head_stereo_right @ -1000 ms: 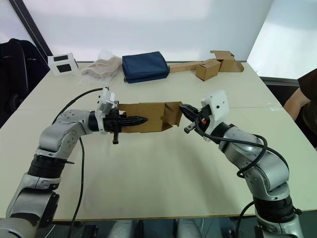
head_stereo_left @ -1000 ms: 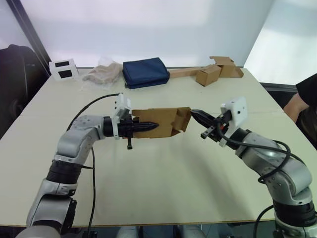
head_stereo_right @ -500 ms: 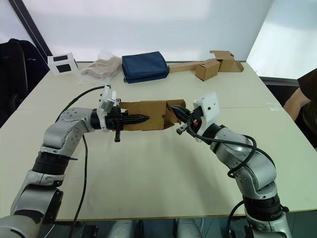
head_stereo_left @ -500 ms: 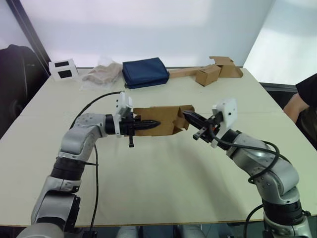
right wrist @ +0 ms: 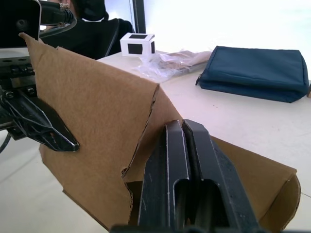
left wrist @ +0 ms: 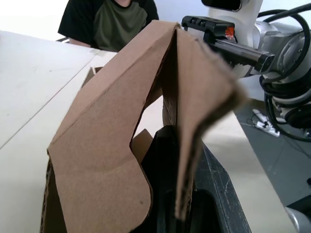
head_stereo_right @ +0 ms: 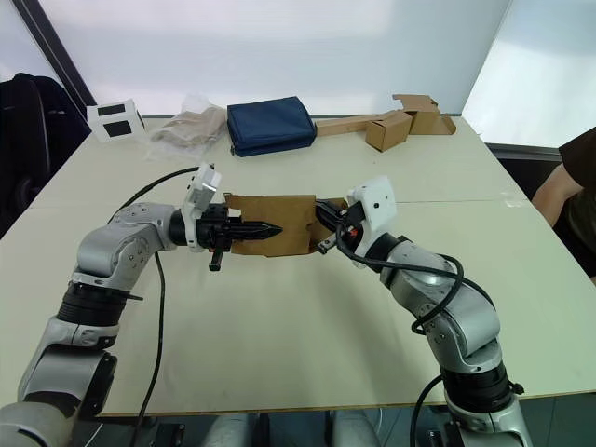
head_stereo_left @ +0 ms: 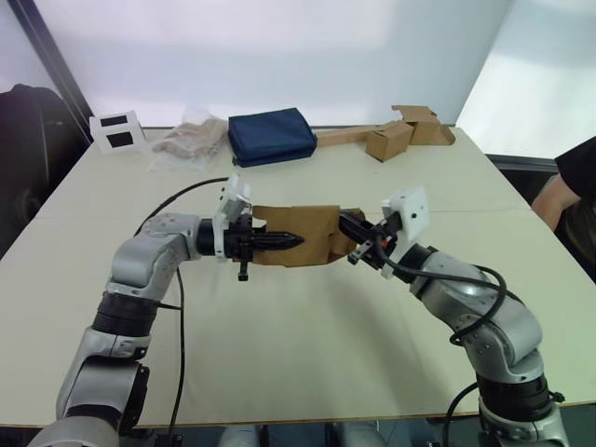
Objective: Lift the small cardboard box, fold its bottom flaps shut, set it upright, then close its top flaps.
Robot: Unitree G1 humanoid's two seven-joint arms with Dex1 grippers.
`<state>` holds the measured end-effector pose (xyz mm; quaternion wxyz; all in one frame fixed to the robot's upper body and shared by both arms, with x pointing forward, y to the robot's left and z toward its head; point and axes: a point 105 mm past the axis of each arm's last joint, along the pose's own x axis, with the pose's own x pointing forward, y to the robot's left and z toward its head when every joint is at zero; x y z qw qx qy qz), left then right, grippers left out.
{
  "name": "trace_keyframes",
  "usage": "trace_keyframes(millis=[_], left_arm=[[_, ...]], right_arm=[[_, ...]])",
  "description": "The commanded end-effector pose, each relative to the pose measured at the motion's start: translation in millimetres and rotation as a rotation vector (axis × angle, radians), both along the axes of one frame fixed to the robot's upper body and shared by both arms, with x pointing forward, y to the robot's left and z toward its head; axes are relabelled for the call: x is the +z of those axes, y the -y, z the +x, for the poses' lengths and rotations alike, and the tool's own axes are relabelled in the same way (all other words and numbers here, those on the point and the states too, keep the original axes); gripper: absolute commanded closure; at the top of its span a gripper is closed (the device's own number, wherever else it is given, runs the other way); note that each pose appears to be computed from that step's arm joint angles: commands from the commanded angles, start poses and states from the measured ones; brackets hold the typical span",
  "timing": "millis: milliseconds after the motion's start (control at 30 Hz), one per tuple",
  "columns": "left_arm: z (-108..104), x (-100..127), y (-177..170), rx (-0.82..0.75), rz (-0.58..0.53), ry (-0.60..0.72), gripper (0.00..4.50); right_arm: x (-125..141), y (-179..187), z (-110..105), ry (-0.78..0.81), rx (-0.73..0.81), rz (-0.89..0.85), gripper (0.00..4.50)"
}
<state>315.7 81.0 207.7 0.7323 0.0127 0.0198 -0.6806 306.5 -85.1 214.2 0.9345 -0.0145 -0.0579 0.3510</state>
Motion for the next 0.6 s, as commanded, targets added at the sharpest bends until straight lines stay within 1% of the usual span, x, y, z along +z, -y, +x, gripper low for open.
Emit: trace_keyframes(millis=[33,133,200,267,400,600], left_arm=[[-6,23,6,-0.039,-0.06,0.002,4.49],[-7,31,7,-0.041,-0.1,-0.041,4.49],[-2,38,5,-0.014,-0.136,-0.06,4.49],[1,37,2,0.01,-0.113,-0.035,4.49],[1,28,-1,0.018,-0.052,0.009,4.49],[3,25,-2,0.023,-0.028,0.041,4.49]], right_arm=[[20,-19,-15,0.102,0.066,0.003,4.5],[21,-22,-16,0.129,0.066,-0.022,4.5],[21,-23,-17,0.144,0.066,-0.039,4.5],[22,-19,-17,0.141,0.065,-0.037,4.5],[29,-1,-22,0.118,0.083,-0.014,4.5],[34,18,-25,0.092,0.079,-0.019,4.5]])
